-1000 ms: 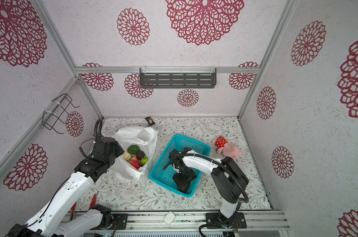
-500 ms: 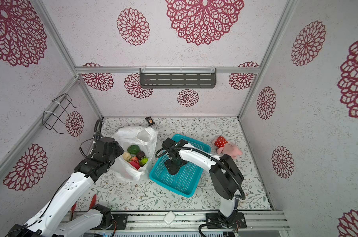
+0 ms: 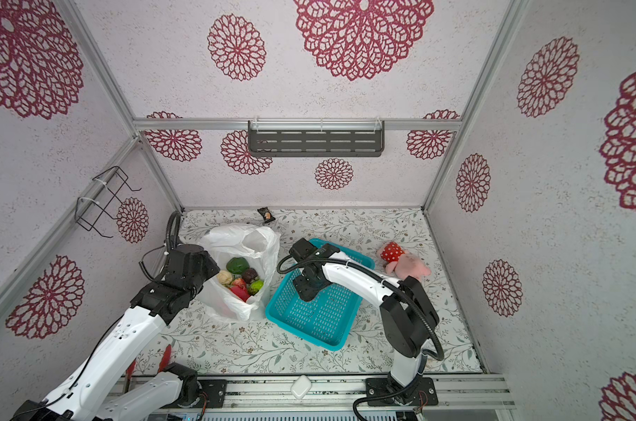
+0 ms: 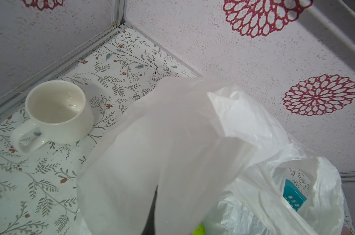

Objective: Place the fruits into the plastic bag
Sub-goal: Pick up the fruit from the bin, then place the fruit in the plastic bag.

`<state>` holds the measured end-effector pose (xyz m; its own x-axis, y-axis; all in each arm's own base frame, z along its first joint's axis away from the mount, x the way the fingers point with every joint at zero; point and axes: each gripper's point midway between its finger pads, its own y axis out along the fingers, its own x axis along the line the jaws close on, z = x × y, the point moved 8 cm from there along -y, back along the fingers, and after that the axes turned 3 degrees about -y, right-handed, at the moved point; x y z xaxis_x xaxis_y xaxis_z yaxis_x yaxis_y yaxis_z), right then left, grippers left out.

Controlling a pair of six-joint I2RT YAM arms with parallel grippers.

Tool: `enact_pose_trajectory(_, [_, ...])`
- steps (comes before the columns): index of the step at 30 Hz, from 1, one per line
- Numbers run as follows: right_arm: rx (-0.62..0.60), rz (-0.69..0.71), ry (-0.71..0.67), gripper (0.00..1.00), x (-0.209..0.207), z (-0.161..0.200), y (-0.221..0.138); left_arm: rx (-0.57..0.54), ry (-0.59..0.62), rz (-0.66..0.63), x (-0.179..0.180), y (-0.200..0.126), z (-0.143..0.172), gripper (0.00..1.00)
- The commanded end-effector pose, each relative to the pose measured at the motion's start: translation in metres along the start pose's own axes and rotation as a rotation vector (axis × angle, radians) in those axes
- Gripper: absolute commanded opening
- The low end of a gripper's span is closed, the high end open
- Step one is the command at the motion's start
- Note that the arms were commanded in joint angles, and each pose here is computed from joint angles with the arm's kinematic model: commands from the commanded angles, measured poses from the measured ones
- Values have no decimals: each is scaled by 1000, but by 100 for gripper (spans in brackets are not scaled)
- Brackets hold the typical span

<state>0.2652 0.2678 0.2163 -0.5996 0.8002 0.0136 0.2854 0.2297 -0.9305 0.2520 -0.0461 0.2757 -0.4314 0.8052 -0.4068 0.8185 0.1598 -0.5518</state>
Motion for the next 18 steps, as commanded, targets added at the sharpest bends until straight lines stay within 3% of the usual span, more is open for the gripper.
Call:
enact_pose_trajectory(1, [-206,-74,-27,62,13,-31,-61,-25,-9,28,-4,-8,-8,0])
enact_pose_trajectory(12, [-224,-369,-276,63,96,-93,-50,-15,-29,65,-8,-11,-9,0])
enact_pose_trajectory(18, [-259,-544,-296,69,127,-129,-32,-7,-35,74,-12,-11,-11,0])
